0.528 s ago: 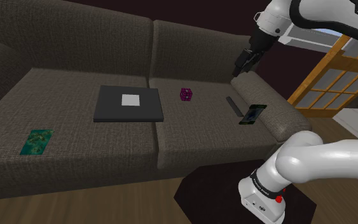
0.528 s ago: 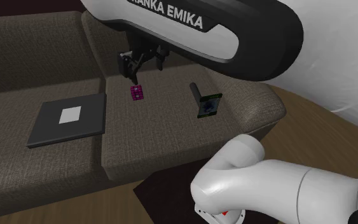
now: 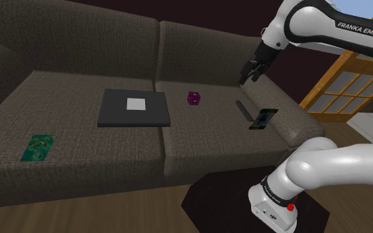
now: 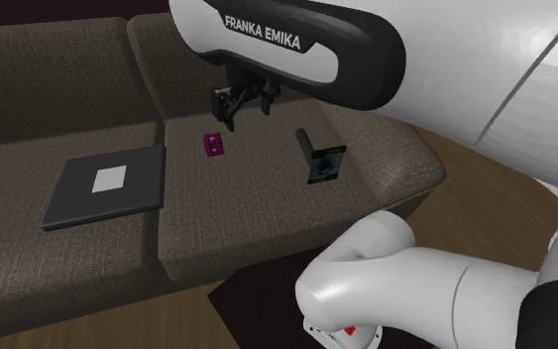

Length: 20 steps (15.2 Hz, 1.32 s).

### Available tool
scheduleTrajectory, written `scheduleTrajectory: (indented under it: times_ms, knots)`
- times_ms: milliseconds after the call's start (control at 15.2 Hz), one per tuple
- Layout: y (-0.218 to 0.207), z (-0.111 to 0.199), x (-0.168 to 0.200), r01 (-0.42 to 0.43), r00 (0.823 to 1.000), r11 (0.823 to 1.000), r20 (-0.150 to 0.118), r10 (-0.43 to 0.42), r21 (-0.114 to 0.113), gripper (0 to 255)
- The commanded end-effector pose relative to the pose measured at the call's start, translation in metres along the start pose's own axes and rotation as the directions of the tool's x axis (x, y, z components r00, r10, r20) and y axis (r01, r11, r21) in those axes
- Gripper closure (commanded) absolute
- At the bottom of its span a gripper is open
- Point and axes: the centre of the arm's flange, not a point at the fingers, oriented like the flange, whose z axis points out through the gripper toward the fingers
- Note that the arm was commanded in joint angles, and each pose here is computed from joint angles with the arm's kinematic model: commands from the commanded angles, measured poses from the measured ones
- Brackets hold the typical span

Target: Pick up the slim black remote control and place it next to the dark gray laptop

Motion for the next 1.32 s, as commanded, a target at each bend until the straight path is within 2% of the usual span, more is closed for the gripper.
scheduleTrajectory:
  times_ms: [0,264,594,924,1254]
  knots:
    - [0.023,0.018,0.008,-0.038,0.999,0.999,0.005,0.038,0.003,0]
    - [0.063,0.052,0.018,-0.113,0.993,0.994,0.018,0.113,0.009,0]
    - [0.114,0.096,0.025,-0.206,0.978,0.978,0.033,0.206,0.016,0]
    - [0.164,0.141,0.028,-0.298,0.954,0.954,0.05,0.296,0.02,0]
    - [0.215,0.185,0.024,-0.386,0.921,0.922,0.067,0.384,0.024,0]
